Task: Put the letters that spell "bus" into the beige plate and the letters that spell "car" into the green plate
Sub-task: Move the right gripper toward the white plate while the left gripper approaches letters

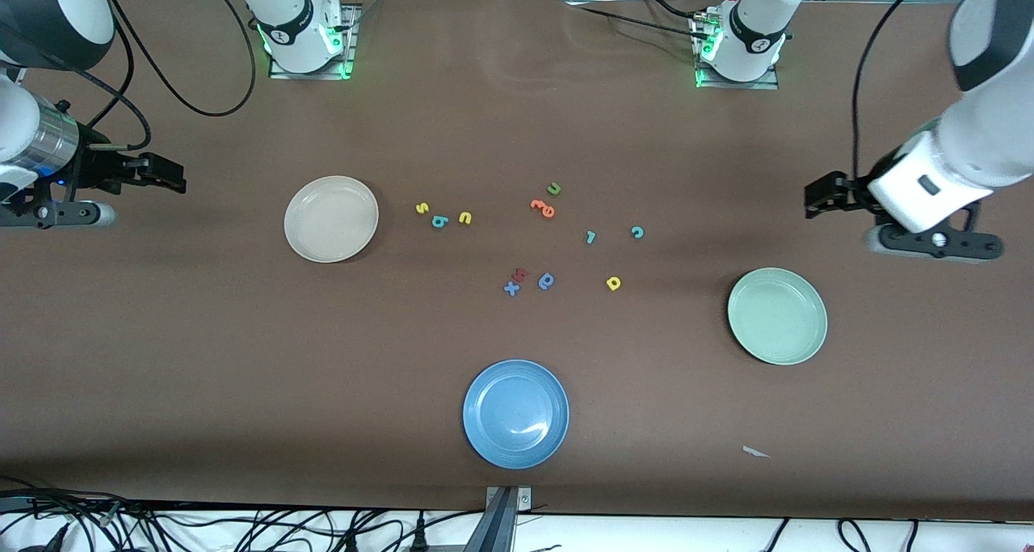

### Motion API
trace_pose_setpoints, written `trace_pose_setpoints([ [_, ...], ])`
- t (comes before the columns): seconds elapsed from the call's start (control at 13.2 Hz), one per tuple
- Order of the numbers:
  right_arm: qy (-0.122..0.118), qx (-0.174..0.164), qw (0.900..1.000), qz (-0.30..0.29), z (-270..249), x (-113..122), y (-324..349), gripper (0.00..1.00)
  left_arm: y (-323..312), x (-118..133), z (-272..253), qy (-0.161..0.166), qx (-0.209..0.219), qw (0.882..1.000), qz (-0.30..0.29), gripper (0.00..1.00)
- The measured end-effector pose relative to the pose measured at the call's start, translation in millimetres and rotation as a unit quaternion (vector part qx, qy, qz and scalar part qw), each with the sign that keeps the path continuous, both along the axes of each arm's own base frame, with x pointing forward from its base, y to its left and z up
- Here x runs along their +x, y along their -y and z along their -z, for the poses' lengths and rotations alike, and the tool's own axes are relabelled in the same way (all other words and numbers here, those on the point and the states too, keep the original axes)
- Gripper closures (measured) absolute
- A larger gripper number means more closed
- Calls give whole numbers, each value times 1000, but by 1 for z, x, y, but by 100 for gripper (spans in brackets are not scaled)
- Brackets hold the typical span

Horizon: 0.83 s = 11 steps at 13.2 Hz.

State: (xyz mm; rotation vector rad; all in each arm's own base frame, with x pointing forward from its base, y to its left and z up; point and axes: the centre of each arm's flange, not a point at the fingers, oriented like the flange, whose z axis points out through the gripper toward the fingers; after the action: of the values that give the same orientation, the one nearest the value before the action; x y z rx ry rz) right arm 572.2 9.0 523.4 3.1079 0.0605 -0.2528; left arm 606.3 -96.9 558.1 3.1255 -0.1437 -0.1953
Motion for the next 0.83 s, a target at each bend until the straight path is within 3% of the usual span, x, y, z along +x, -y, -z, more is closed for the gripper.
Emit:
trace_pose_setpoints([
  [0.15,-8,6,1000,-4,15,1,-8,0,19,0,13,-13,-9,1000,3,0],
  [0.3,9,9,1000,-15,51,-2,-20,0,28,2,24,-14,-20,1000,1,0],
  [0.6,38,11,999,-26,148,-48,-31,0,70,4,58,9,-29,999,-12,0],
  [0.83,23,10,999,-24,205,-81,-27,0,130,1,101,24,-34,999,-19,0],
])
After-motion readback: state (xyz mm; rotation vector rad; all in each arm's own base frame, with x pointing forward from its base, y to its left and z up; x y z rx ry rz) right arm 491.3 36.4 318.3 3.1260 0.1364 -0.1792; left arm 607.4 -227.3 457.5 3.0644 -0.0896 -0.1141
